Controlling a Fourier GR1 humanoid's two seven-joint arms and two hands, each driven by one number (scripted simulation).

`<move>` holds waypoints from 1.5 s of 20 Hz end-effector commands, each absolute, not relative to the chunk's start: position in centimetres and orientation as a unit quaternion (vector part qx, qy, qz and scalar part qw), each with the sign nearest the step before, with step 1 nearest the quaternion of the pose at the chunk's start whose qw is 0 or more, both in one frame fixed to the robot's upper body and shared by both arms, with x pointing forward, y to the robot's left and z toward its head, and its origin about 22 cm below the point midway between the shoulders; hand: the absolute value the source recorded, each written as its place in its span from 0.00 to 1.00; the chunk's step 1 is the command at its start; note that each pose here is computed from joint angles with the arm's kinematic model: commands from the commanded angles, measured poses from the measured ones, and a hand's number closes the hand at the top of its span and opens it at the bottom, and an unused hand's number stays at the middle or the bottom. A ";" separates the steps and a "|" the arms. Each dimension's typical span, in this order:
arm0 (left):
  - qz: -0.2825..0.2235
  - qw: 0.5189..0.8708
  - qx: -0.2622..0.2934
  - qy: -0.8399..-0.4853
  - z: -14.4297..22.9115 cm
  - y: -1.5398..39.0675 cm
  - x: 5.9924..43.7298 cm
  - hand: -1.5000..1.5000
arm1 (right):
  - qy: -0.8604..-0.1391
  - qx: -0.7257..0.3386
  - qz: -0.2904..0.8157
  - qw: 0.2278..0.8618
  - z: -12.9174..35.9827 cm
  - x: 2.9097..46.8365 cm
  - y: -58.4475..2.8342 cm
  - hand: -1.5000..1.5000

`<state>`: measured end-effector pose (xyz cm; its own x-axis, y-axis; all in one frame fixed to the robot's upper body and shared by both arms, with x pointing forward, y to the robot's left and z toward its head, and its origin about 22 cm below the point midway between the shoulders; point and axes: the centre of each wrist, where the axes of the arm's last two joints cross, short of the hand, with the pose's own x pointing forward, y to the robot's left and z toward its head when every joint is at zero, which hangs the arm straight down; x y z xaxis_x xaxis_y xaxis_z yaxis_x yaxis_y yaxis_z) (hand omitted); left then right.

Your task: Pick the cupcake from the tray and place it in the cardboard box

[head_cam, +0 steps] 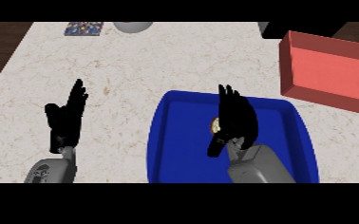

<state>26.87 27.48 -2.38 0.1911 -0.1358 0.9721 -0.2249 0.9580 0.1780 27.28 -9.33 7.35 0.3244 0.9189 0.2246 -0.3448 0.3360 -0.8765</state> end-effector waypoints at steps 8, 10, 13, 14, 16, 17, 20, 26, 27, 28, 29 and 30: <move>0.031 0.759 0.144 -0.634 -1.5 27.0 26.5 0.50 | -0.333 -0.391 0.432 0.741 5.5 28.7 -9.5 0.00; 0.036 0.760 0.138 -0.634 -2.1 29.2 25.5 0.50 | -0.338 -0.391 0.436 0.737 3.4 27.4 -10.0 0.00; 0.031 0.760 0.139 -0.634 -1.9 27.1 26.1 0.50 | -0.334 -0.386 0.436 0.741 3.8 28.5 -10.9 0.00; 0.025 0.756 0.138 -0.640 -3.0 28.9 25.7 0.50 | -0.339 -0.387 0.430 0.742 3.1 28.9 -10.2 0.00; 0.024 0.756 0.137 -0.639 -1.9 27.1 25.9 0.50 | -0.332 -0.388 0.439 0.739 3.3 29.6 -8.7 0.00; 0.035 0.757 0.130 -0.639 -1.9 28.2 25.2 0.50 | -0.334 -0.389 0.438 0.739 2.6 29.4 -8.1 0.00; 0.024 0.763 0.137 -0.631 -1.0 27.3 26.9 0.50 | -0.343 -0.385 0.437 0.737 1.6 27.8 -8.9 0.00; 0.037 0.758 0.141 -0.636 -1.7 27.0 26.2 0.50 | -0.410 -0.404 0.449 0.684 2.9 29.7 -9.9 1.00; 0.029 0.756 0.136 -0.639 -3.9 27.0 25.7 0.50 | -0.412 -0.405 0.451 0.680 1.7 28.7 -9.3 1.00; 0.034 0.753 0.149 -0.641 -3.4 28.0 25.5 0.50 | -0.412 -0.409 0.444 0.683 0.3 28.2 -8.7 1.00; 0.036 0.758 0.142 -0.635 -1.4 27.5 26.6 0.50 | -0.419 -0.411 0.444 0.677 3.3 29.4 -9.1 1.00; 0.023 0.755 0.145 -0.639 -2.7 25.1 25.1 0.50 | -0.421 -0.394 0.487 0.656 0.7 27.3 -11.8 1.00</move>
